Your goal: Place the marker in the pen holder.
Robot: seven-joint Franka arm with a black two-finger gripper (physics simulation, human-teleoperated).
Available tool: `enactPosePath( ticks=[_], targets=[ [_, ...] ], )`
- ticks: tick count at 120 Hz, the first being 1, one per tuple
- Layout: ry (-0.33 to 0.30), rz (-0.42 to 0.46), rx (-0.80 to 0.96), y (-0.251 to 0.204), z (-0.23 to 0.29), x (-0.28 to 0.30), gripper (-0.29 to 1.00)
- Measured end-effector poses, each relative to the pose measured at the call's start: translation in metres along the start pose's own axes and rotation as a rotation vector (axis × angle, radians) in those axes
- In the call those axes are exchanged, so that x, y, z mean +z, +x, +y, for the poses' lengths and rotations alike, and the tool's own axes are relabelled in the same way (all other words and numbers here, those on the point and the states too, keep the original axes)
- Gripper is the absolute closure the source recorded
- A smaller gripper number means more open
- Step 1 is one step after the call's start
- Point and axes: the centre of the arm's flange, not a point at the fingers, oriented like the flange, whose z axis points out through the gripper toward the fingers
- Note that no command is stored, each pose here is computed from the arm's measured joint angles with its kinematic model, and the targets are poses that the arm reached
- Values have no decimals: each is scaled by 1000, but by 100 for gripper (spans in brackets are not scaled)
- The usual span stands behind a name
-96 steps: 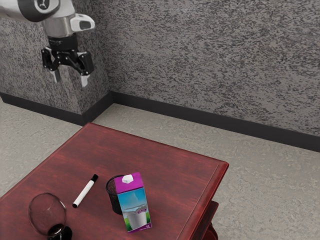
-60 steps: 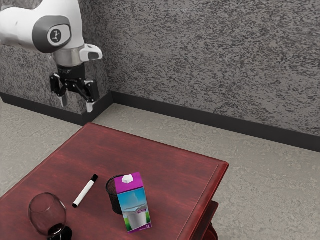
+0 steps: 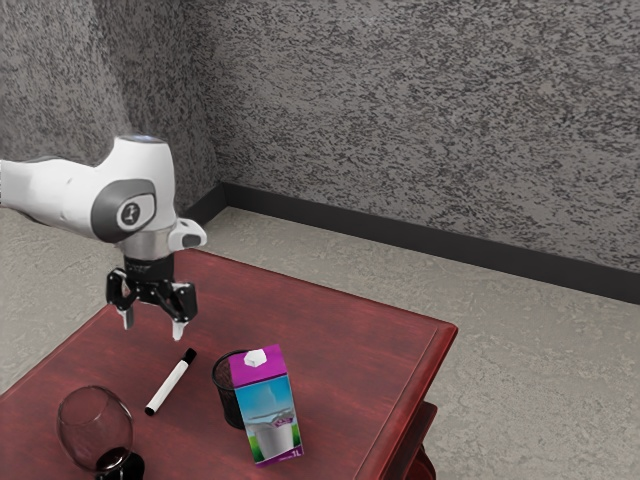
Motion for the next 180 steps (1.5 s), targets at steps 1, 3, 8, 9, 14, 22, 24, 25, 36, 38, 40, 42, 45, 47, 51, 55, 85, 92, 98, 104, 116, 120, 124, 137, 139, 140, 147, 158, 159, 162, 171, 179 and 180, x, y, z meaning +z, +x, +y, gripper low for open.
enactPosePath(
  ticks=[1, 3, 8, 9, 14, 22, 24, 25, 36, 38, 40, 42, 45, 47, 51, 55, 85, 92, 98, 104, 116, 120, 124, 137, 139, 140, 147, 158, 159, 162, 171, 179, 180],
  targets=[
    [0, 1, -1, 1, 0, 1, 0],
    [-1, 1, -4, 2, -1, 4, 0],
    [-2, 1, -11, 6, -2, 11, 0],
    [-2, 1, -13, 6, -2, 12, 0],
    [-2, -3, -19, 10, -3, 20, 0],
    [0, -11, -21, 16, 0, 33, 0],
    [0, -11, -20, 18, 1, 36, 0],
    [1, -11, -20, 18, 2, 38, 0],
    [2, -10, -23, 24, 4, 49, 0],
    [1, -9, -24, 24, 4, 51, 0],
    [1, -8, -26, 25, 4, 53, 0],
    [1, -7, -27, 26, 4, 54, 0],
    [0, -5, -29, 27, 4, 56, 0],
    [0, -5, -29, 28, 4, 58, 0],
    [0, -3, -30, 29, 5, 61, 0],
    [-1, 1, -31, 31, 6, 62, 0],
    [-2, 3, -38, 39, 9, 83, 1],
    [-3, 6, -40, 40, 9, 86, 1],
    [-4, 9, -41, 42, 10, 89, 1],
    [-6, 13, -42, 43, 10, 91, 1],
    [-8, 25, -44, 45, 11, 92, 1],
    [-9, 28, -45, 45, 11, 92, 2],
    [-10, 31, -45, 46, 11, 91, 4],
    [-11, 42, -45, 47, 12, 89, 19],
    [-12, 43, -45, 47, 12, 89, 21],
    [-12, 44, -46, 47, 12, 89, 22],
    [-13, 49, -46, 47, 12, 89, 31],
    [-14, 56, -47, 48, 12, 88, 43],
    [-14, 56, -47, 48, 12, 88, 43],
    [-15, 59, -47, 49, 12, 88, 45],
    [-16, 61, -47, 49, 13, 90, 50],
    [-16, 63, -48, 50, 13, 91, 53],
    [-16, 62, -48, 50, 13, 92, 53]
  ],
)
